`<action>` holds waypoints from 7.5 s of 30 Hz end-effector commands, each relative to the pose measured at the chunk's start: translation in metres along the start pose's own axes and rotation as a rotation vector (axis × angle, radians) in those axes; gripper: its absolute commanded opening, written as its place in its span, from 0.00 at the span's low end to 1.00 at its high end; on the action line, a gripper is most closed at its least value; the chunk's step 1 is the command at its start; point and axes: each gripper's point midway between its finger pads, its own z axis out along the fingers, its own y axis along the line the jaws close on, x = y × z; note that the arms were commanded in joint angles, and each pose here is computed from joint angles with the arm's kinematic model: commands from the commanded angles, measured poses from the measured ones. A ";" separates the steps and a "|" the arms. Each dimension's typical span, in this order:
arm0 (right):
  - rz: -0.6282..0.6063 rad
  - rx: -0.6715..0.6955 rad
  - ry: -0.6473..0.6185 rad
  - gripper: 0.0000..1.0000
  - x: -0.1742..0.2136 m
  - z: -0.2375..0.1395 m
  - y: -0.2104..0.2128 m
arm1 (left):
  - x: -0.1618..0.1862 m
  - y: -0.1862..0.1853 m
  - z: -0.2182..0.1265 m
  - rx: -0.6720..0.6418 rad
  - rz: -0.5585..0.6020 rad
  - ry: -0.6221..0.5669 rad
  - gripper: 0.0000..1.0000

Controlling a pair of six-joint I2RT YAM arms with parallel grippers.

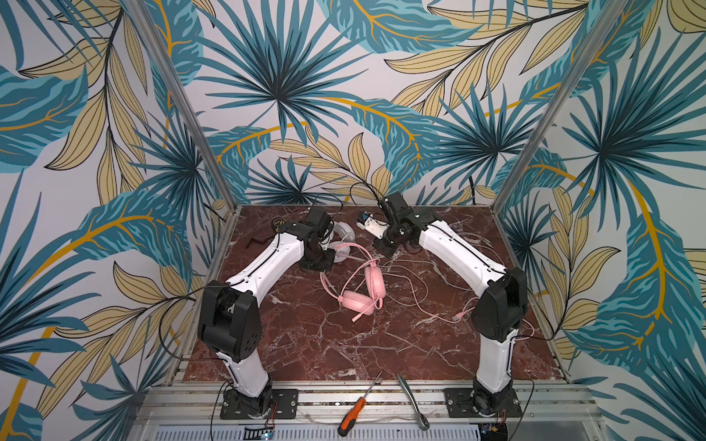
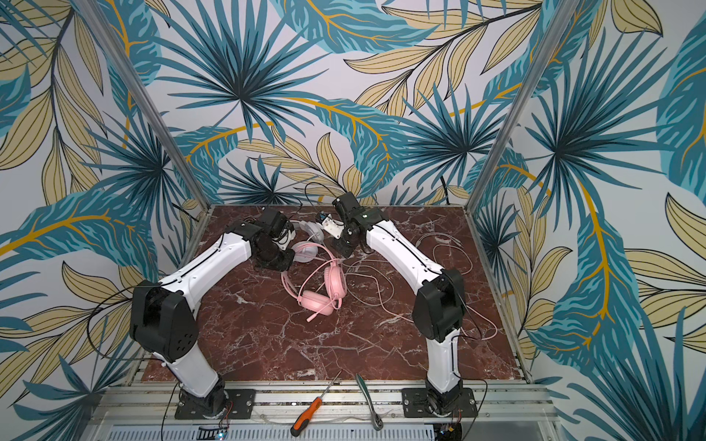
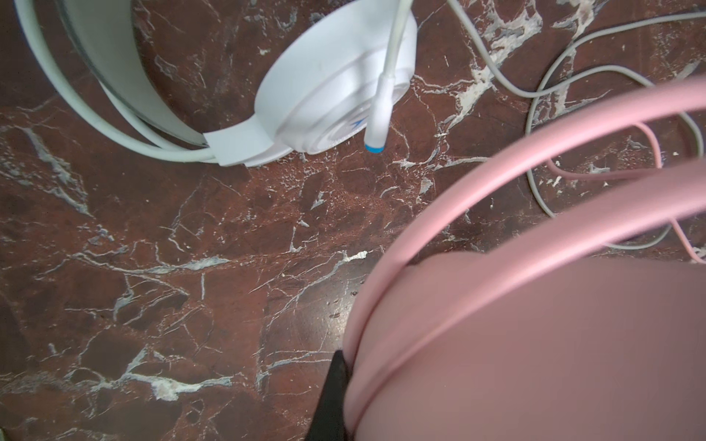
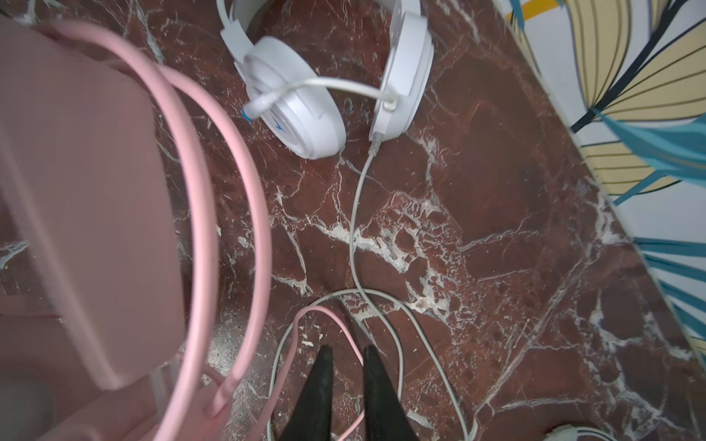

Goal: Wrap the headphones

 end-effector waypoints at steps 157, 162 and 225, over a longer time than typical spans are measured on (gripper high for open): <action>0.016 -0.262 0.057 0.00 0.117 0.017 0.153 | -0.101 0.052 -0.021 0.444 -0.841 -0.321 0.00; -0.038 -0.294 0.045 0.00 0.107 0.011 0.161 | -0.099 0.057 -0.017 0.406 -0.843 -0.321 0.00; -0.519 -0.005 0.234 0.00 0.023 -0.060 0.104 | -0.049 0.023 0.030 -0.096 -0.392 -0.089 0.00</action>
